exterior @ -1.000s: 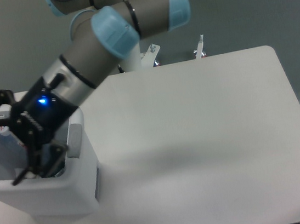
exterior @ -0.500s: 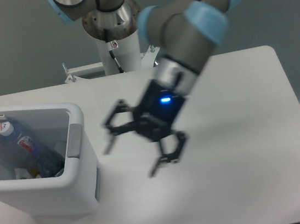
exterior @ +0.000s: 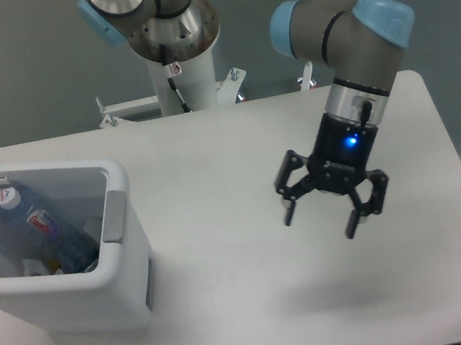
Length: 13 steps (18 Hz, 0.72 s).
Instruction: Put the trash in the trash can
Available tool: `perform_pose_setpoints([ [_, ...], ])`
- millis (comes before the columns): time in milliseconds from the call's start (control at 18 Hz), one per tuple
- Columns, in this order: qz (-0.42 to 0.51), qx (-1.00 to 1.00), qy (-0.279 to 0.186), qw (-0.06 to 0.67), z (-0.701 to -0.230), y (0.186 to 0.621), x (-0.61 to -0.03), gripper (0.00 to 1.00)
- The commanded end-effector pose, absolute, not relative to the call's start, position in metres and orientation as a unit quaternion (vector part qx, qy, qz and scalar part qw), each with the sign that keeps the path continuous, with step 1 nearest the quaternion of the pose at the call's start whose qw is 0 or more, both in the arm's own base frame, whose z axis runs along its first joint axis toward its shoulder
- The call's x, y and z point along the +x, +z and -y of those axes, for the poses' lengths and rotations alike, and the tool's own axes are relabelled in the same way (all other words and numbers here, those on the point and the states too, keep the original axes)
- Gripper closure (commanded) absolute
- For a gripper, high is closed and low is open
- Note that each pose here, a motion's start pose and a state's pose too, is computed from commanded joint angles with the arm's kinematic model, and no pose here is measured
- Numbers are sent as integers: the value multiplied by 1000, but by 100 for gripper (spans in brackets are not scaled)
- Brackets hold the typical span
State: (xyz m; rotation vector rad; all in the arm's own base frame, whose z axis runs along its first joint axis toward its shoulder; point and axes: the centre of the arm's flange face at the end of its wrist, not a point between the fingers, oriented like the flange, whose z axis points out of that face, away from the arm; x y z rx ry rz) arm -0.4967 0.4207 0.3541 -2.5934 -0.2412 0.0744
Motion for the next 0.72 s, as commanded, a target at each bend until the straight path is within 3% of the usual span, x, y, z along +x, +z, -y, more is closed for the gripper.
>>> perform_pose_setpoints([
  [333, -2, -989, 94, 110, -393, 311, -497, 0],
  [722, -31, -991, 97, 86, -396, 313, -489, 0],
])
